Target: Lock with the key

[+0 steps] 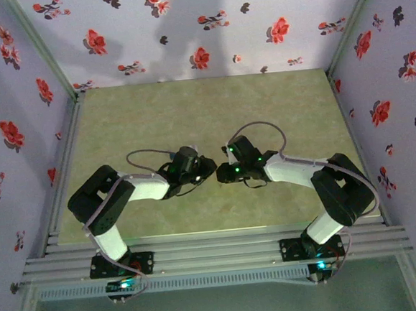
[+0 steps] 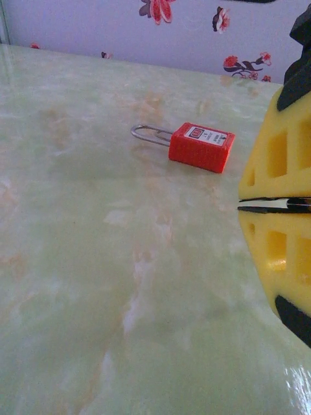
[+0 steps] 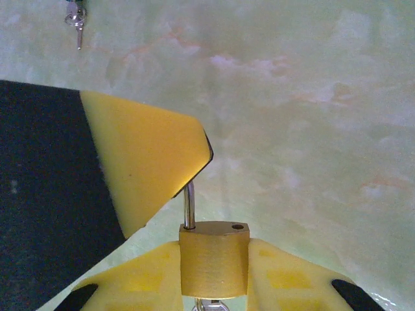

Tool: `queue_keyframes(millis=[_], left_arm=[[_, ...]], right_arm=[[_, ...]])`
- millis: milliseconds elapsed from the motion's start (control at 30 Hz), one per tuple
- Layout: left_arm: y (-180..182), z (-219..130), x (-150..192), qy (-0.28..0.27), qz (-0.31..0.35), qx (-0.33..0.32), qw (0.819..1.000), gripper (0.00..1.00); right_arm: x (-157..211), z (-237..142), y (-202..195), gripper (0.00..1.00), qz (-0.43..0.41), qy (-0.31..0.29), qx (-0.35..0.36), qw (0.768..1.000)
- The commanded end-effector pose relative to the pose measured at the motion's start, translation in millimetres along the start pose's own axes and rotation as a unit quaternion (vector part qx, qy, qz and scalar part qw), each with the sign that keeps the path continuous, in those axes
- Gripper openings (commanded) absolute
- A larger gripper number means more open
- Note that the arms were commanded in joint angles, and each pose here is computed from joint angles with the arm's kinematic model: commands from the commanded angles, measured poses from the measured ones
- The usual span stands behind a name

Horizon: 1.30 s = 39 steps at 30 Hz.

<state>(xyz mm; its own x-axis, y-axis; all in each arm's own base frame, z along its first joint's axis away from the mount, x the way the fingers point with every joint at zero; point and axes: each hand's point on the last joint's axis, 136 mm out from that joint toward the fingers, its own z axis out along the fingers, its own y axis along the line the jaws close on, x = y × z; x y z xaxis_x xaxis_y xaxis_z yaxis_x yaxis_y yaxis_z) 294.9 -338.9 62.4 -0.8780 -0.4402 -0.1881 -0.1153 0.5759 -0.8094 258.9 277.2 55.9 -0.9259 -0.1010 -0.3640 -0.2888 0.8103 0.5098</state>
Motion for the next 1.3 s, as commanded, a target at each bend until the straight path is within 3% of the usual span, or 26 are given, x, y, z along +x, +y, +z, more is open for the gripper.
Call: queue_keyframes(millis=[0, 567, 1267], left_arm=[[0, -5, -8, -0.007, 0.011, -0.010, 1.000, 0.13], [-1, -9, -11, -0.006, 0.014, -0.013, 1.000, 0.09], [-5, -13, -17, -0.009, 0.015, -0.012, 1.000, 0.15]], right_arm=[[-5, -4, 7, 0.23, -0.006, -0.011, -0.017, 1.000], [-7, -7, 12, 0.23, -0.011, -0.018, -0.028, 0.999], [-6, -13, 24, 0.23, -0.028, -0.025, -0.048, 0.998]])
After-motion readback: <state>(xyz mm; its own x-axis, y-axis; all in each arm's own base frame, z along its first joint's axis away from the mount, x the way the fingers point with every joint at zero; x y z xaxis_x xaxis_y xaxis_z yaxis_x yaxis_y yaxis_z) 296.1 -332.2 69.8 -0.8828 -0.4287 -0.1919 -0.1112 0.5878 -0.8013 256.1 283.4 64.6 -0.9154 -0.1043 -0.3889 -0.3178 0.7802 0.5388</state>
